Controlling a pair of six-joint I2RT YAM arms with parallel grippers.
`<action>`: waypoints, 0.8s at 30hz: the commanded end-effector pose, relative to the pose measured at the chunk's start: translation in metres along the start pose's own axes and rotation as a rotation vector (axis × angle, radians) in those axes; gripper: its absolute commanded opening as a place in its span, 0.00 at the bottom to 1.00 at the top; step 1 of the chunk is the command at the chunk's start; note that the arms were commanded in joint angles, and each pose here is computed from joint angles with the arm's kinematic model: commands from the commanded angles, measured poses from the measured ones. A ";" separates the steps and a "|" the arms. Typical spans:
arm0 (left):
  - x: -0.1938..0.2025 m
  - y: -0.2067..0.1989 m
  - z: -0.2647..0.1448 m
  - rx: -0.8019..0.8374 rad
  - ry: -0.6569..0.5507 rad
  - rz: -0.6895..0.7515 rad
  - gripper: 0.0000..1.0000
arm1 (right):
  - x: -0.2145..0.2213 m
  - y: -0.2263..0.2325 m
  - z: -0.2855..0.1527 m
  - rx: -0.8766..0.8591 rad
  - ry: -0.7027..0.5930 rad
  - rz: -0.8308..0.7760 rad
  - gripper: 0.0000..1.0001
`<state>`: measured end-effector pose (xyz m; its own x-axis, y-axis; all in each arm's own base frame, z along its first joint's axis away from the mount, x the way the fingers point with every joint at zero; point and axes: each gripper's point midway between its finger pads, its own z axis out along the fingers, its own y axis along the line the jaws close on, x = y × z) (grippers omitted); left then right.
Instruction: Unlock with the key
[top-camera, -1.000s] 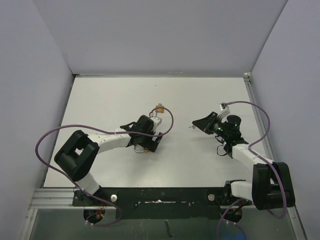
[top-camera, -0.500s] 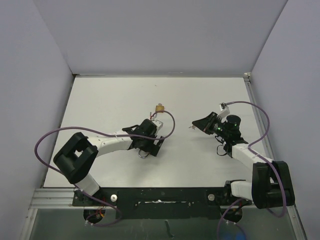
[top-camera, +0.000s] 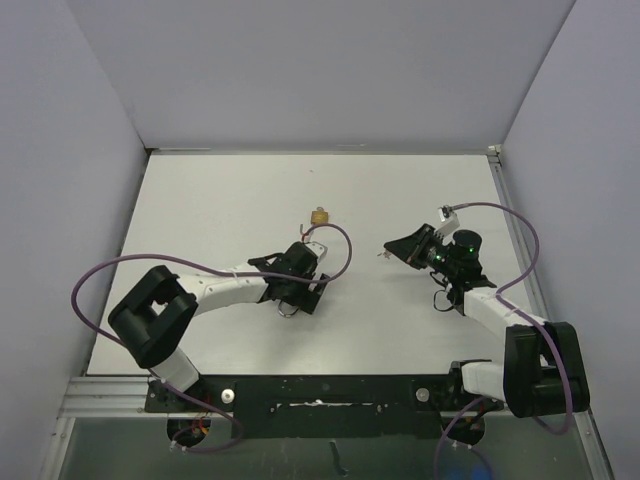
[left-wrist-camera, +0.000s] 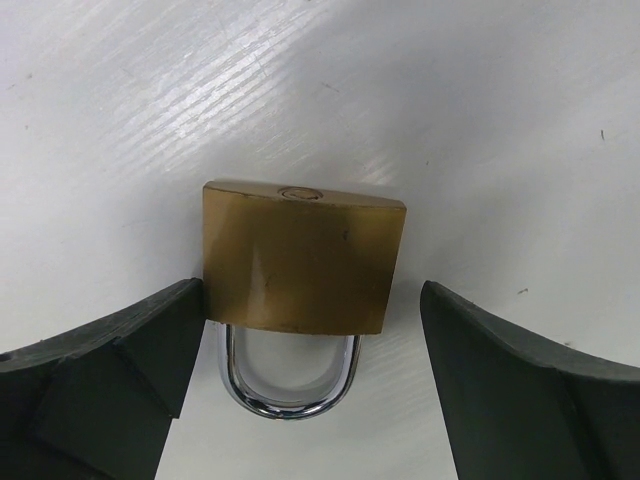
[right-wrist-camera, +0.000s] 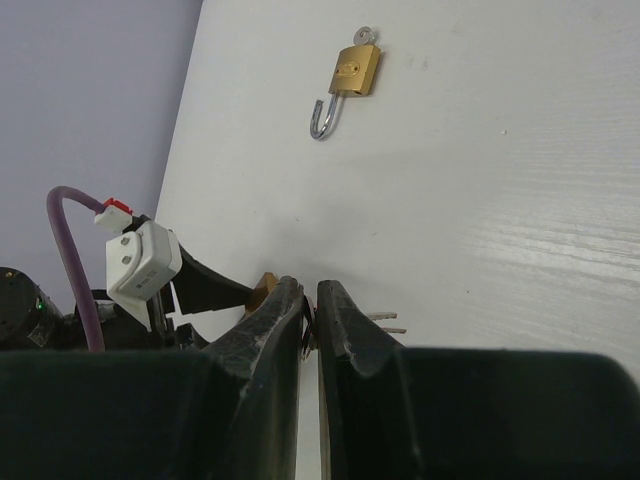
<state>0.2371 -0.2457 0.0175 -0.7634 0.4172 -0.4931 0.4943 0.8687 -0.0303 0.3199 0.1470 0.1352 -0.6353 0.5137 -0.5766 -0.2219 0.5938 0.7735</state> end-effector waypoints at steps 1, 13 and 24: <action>-0.009 0.004 0.000 -0.049 -0.030 -0.017 0.84 | -0.012 0.011 -0.001 -0.043 -0.040 -0.047 0.00; -0.008 0.005 0.004 -0.082 -0.034 0.006 0.59 | -0.011 0.010 -0.002 -0.043 -0.039 -0.047 0.00; -0.022 -0.004 0.002 -0.036 -0.086 0.036 0.00 | -0.009 0.008 -0.001 -0.038 -0.032 -0.050 0.00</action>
<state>0.2417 -0.2416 0.0169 -0.7457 0.4244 -0.5137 0.4717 0.8807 0.0428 0.3197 0.1470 0.1348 -0.6357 0.5121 -0.5776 -0.2227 0.5948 0.7724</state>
